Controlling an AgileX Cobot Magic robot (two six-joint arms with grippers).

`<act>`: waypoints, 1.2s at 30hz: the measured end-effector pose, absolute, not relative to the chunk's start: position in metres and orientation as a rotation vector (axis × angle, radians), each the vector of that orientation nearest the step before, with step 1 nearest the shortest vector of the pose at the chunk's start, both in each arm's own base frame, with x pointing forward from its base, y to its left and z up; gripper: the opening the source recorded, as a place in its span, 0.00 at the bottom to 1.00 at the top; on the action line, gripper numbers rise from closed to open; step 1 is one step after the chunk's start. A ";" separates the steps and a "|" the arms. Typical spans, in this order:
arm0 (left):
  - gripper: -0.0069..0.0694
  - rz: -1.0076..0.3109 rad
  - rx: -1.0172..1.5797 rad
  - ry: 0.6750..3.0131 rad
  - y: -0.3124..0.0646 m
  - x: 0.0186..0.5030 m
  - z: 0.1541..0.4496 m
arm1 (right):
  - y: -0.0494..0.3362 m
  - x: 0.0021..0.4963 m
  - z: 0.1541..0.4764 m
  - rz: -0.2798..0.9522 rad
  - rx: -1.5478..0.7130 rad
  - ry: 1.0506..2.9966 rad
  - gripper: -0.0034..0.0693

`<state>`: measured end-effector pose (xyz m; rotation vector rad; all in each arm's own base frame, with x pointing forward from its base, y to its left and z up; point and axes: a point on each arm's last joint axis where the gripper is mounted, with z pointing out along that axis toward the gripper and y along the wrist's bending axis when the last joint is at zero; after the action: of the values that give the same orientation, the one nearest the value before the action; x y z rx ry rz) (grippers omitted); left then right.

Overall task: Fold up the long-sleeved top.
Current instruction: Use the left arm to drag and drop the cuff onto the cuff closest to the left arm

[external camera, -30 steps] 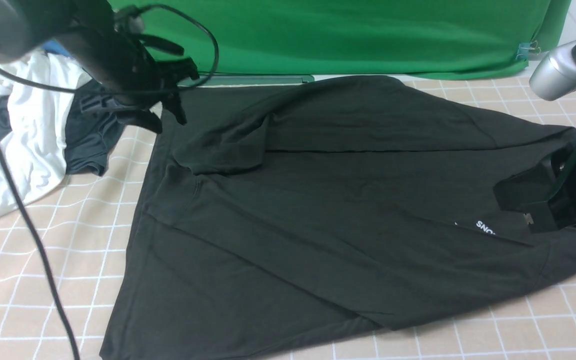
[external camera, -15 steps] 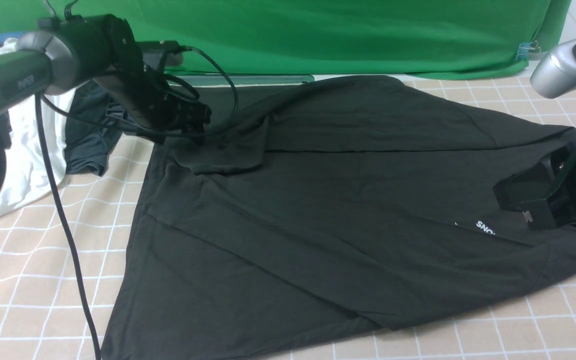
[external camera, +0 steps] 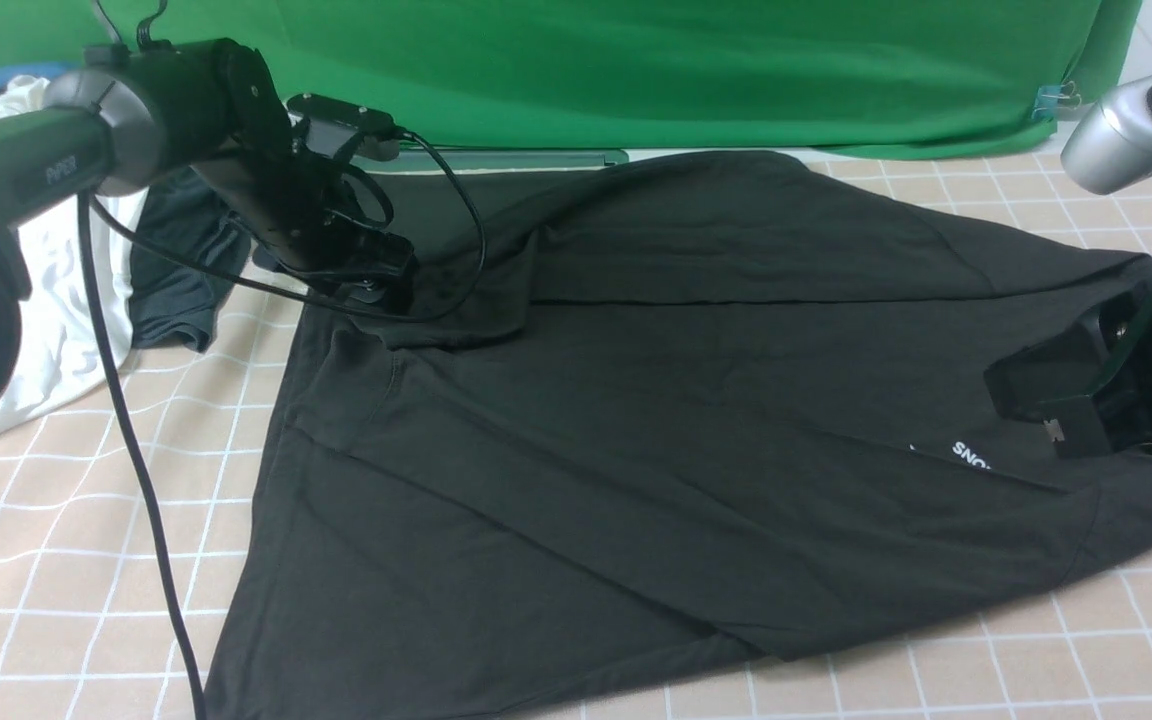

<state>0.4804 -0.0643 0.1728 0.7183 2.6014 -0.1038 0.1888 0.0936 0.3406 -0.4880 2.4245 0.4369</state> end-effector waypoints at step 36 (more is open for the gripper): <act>0.14 -0.127 0.672 2.644 -0.064 0.475 0.191 | 0.094 0.189 0.341 0.450 -0.459 2.422 0.22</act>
<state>0.4746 -0.0645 0.1912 0.6715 2.6440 -0.1266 0.1894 0.0940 0.3412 -0.4587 2.4219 0.4505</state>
